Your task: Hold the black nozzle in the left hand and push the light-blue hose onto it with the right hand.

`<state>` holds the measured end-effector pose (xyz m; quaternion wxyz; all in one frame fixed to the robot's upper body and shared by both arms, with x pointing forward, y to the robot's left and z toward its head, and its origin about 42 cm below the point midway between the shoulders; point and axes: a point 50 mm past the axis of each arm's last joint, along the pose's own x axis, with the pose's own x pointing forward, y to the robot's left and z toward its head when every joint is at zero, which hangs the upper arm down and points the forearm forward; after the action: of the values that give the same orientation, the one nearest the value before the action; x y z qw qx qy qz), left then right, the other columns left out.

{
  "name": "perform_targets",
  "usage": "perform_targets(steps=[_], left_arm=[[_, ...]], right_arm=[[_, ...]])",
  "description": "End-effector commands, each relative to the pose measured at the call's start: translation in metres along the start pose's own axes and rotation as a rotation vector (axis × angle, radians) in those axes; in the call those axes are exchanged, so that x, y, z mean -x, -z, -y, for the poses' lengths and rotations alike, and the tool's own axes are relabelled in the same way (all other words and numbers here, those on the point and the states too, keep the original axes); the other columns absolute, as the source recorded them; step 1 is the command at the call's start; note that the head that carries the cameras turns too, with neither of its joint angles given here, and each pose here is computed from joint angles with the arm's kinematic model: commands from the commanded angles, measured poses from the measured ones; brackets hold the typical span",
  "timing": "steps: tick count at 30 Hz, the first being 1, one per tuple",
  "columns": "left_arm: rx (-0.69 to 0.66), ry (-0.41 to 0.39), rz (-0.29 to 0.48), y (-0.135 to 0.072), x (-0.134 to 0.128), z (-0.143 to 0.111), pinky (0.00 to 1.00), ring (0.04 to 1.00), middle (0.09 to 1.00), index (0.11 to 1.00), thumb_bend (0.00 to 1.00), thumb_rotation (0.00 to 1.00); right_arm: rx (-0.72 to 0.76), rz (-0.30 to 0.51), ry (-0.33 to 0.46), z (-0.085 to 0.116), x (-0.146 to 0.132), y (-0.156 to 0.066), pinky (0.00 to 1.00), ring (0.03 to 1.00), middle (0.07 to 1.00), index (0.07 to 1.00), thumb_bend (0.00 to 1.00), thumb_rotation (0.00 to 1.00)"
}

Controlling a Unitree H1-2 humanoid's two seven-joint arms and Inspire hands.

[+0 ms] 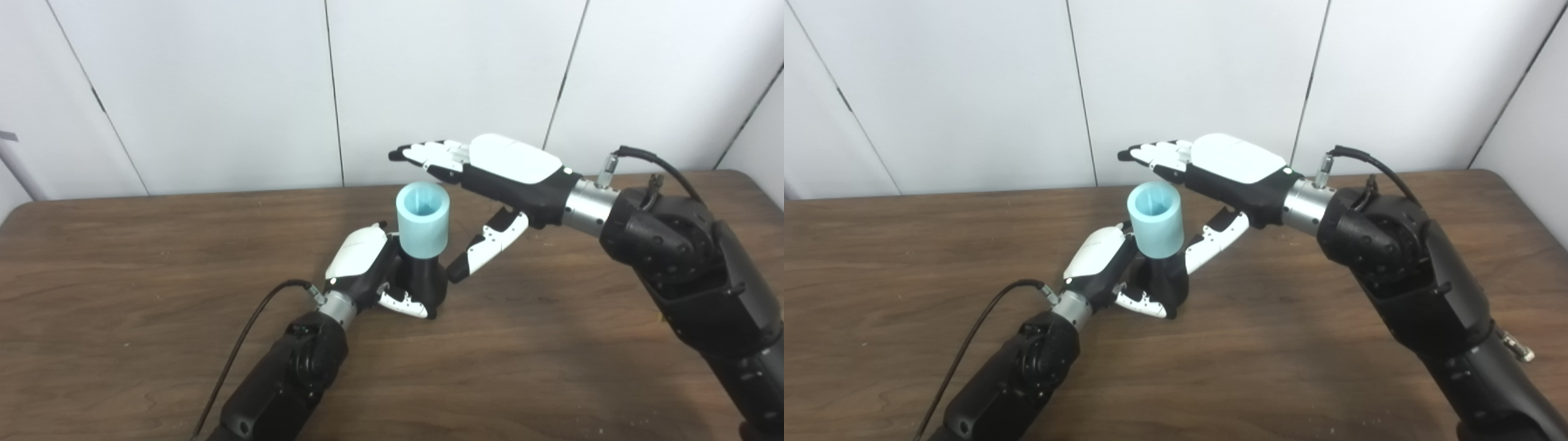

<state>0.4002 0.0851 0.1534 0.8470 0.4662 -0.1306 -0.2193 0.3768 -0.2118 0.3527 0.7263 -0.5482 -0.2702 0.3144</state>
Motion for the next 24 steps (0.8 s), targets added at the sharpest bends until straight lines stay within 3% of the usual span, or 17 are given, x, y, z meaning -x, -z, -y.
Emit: perform_targets(steps=[1, 13, 24], left_arm=[[-0.012, 0.184, -0.068, 0.013, 0.016, 0.041, 1.0, 0.644, 0.479, 0.493, 0.53, 0.0], [-0.023, 0.188, -0.073, 0.014, 0.016, 0.041, 1.0, 0.644, 0.481, 0.492, 0.53, 0.0], [-0.014, 0.185, -0.069, 0.012, 0.015, 0.039, 1.0, 0.644, 0.473, 0.497, 0.53, 0.0]], right_arm=[[0.062, 0.057, 0.037, 0.014, 0.001, -0.011, 1.0, 1.0, 1.0, 1.0, 0.79, 0.86], [0.063, 0.09, -0.099, 0.0, -0.005, -0.014, 1.0, 1.0, 1.0, 1.0, 0.79, 0.88], [0.007, 0.087, -0.171, -0.011, -0.005, -0.01, 1.0, 1.0, 1.0, 1.0, 0.77, 0.88]])
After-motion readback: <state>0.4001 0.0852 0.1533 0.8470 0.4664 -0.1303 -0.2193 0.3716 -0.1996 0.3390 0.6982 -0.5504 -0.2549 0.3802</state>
